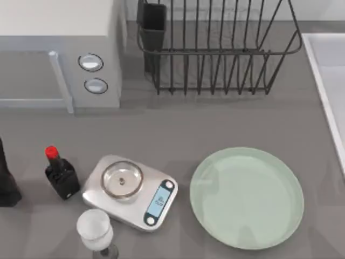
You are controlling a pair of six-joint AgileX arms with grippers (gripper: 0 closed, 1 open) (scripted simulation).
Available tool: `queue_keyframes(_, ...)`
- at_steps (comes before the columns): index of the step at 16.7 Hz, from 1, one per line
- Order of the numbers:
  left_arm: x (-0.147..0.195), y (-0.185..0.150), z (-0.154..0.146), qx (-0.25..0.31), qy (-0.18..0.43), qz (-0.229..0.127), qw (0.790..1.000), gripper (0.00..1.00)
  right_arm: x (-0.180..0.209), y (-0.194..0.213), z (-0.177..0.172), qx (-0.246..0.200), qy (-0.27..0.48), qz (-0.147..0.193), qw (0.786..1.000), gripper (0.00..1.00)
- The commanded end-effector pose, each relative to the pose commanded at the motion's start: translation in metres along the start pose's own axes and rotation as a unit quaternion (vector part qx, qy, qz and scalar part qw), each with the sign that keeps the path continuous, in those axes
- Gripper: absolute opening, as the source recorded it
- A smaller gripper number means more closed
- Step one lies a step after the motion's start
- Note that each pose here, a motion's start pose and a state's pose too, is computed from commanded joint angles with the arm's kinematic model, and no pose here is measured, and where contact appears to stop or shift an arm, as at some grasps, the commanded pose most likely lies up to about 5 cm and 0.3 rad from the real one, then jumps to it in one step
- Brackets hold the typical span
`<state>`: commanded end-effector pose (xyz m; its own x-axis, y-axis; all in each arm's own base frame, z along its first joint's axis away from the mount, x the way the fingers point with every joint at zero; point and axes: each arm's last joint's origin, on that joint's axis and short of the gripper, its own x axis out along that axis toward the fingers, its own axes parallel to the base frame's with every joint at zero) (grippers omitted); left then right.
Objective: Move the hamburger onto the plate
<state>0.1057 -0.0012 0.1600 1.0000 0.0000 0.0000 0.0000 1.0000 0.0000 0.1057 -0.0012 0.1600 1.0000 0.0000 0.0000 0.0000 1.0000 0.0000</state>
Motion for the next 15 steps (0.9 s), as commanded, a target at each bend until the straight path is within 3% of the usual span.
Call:
queue_keyframes(4,0.0,0.0,0.0,0.0,0.0,0.0,1.0,1.0,0.001,0.0,0.003,-0.017,0.02,0.0,1.0,1.0)
queue_keyframes(7,0.0,0.0,0.0,0.0,0.0,0.0,1.0,1.0,0.004,-0.001,0.012,-0.072,0.096,0.004,0.993,1.0)
queue_keyframes(9,0.0,0.0,0.0,0.0,0.0,0.0,1.0,1.0,0.011,-0.001,0.017,-0.122,0.178,0.016,0.976,1.0)
queue_keyframes(12,0.0,0.0,0.0,0.0,0.0,0.0,1.0,1.0,0.027,-0.003,0.019,-0.2,0.326,0.06,0.922,1.0)
queue_keyframes(15,0.0,0.0,0.0,0.0,0.0,0.0,1.0,1.0,0.046,-0.005,0.017,-0.26,0.462,0.132,0.838,1.0)
